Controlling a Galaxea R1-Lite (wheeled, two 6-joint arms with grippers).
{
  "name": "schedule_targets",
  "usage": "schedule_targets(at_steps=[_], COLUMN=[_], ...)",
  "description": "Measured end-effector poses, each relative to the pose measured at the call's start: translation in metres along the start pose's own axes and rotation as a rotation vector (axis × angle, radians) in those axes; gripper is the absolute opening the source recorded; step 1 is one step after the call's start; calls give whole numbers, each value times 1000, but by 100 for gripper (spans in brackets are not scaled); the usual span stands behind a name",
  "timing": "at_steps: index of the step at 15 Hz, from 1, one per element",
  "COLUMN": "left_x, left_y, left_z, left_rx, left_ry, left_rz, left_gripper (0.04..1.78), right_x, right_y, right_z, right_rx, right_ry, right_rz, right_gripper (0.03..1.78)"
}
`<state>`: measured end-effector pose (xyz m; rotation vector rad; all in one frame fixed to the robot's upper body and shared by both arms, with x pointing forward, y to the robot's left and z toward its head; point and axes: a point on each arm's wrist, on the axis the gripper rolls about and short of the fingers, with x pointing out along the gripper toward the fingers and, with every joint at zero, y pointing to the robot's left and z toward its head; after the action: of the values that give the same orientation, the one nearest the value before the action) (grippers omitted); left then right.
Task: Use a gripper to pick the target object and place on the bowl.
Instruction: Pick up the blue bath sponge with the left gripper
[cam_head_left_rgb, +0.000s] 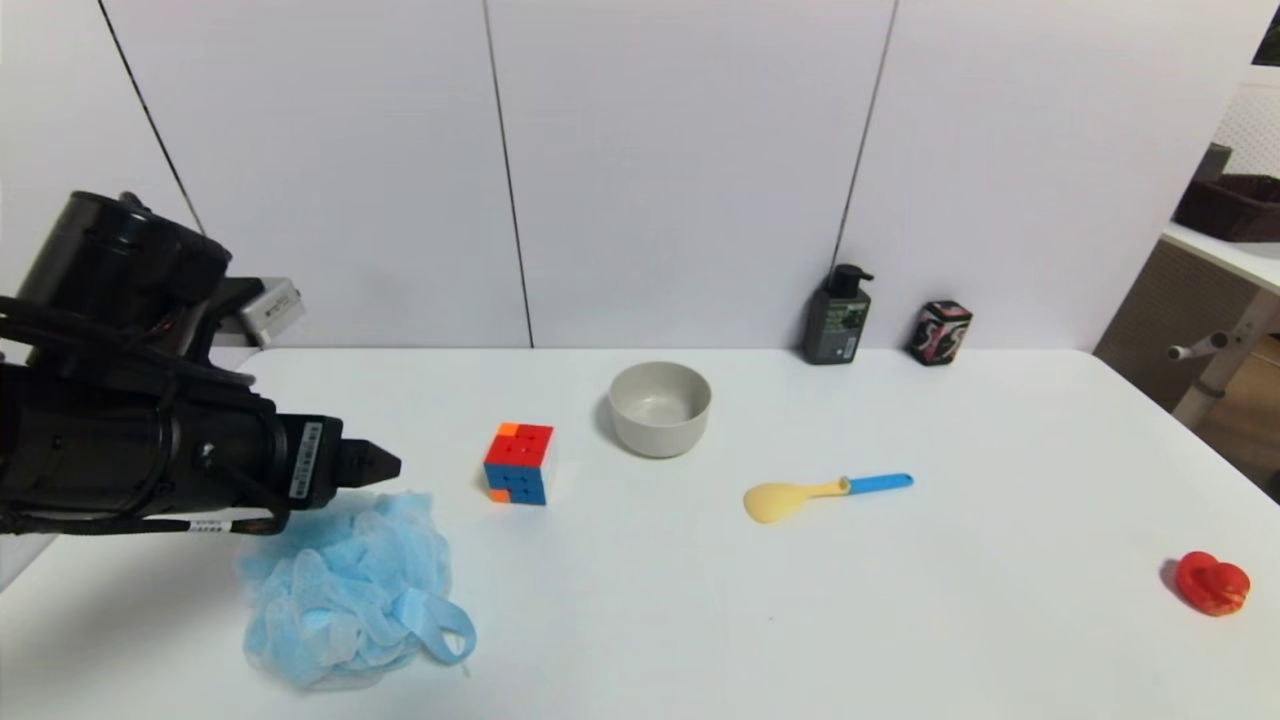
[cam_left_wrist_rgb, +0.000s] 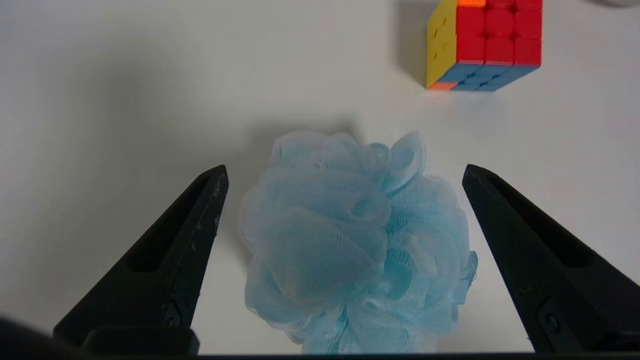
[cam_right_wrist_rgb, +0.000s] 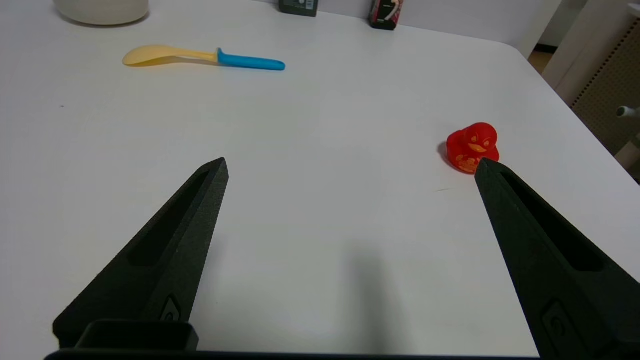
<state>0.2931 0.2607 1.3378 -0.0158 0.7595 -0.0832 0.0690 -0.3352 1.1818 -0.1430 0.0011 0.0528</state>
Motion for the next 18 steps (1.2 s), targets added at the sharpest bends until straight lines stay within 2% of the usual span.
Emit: schedule_targets(at_steps=[4,11,18], left_x=[9,23,28], left_y=[-11,-9,-8], left_z=[-12,-38,-53], left_rx=[-76,-50,-30], left_ry=[80,219,277], left_rz=[-18,28,42], left_gripper=[169,169,169], right_x=[0,0,0], right_y=[0,0,0], right_z=[0,0,0], right_rx=[0,0,0], right_ry=[0,0,0], right_rz=[0,0,0], right_gripper=[171,171,171])
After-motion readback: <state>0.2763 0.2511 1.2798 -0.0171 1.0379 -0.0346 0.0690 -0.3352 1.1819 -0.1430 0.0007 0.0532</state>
